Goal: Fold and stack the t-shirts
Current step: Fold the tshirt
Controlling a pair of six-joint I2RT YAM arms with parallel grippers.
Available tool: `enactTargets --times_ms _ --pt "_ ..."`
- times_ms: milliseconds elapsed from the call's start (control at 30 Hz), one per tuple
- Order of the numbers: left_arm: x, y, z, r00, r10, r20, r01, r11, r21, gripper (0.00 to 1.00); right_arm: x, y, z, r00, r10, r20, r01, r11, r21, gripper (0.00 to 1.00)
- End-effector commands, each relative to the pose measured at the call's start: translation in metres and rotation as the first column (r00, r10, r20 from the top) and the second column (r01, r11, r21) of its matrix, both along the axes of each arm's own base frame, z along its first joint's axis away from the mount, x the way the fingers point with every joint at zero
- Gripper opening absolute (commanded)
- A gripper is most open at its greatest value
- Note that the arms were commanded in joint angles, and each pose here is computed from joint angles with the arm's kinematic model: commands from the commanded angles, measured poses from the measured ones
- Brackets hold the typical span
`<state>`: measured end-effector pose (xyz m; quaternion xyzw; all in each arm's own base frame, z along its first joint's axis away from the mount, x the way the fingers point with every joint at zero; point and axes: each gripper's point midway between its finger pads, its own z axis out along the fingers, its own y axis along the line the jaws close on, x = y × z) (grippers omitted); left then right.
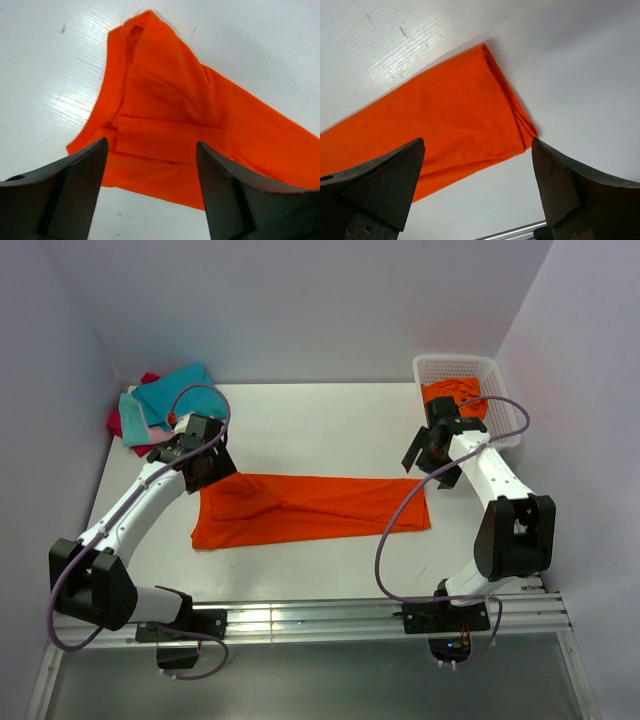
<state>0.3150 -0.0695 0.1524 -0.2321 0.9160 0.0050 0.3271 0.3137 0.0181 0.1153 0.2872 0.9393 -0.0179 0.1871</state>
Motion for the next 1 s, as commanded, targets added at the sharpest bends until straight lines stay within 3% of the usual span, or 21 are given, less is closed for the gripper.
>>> enactTargets --times_ms 0,133,200,367,433,500,567,600,767,967 --pt "0.009 -0.015 -0.005 1.0 0.002 -0.008 -0.002 0.998 -0.068 0.74 0.014 0.015 -0.008 0.998 0.061 -0.006 -0.061 0.998 0.028 0.91" --pt "0.006 -0.024 -0.034 0.994 0.037 -0.104 -0.049 0.993 -0.107 0.66 0.02 0.038 -0.031 0.988 0.137 -0.072 -0.132 0.989 0.065 0.75" --pt "0.003 -0.029 -0.046 0.988 0.033 -0.15 -0.051 0.992 -0.119 0.58 0.017 0.047 -0.047 0.978 0.166 -0.128 -0.157 0.985 0.072 0.56" --pt "0.001 -0.036 -0.076 0.97 0.027 -0.242 -0.059 0.991 -0.124 0.42 0.013 0.048 -0.081 0.955 0.197 -0.223 -0.191 0.98 0.046 0.32" --pt "0.0 -0.036 -0.085 0.962 0.028 -0.27 -0.061 0.992 -0.113 0.32 0.016 0.045 -0.087 0.95 0.196 -0.242 -0.195 0.98 0.028 0.31" --pt "0.0 -0.035 -0.09 0.956 0.03 -0.292 -0.062 0.993 -0.098 0.16 0.021 0.044 -0.094 0.944 0.203 -0.261 -0.205 0.979 0.017 0.19" --pt "0.002 -0.033 -0.1 0.944 0.041 -0.327 -0.067 0.995 -0.069 0.05 0.021 0.04 -0.102 0.933 0.206 -0.296 -0.216 0.976 -0.001 0.0" --pt "0.003 -0.032 -0.104 0.939 0.043 -0.34 -0.065 0.996 -0.054 0.0 0.024 0.04 -0.102 0.93 0.213 -0.299 -0.226 0.974 -0.009 0.0" --pt "0.018 -0.028 -0.132 0.907 0.052 -0.417 -0.043 0.999 0.03 0.0 0.001 0.04 -0.104 0.902 0.251 -0.351 -0.273 0.962 -0.015 0.0" --pt "0.074 -0.035 -0.14 0.913 0.04 -0.406 -0.003 0.996 0.09 0.0 -0.052 0.053 -0.109 0.866 0.298 -0.402 -0.297 0.952 0.067 0.0"
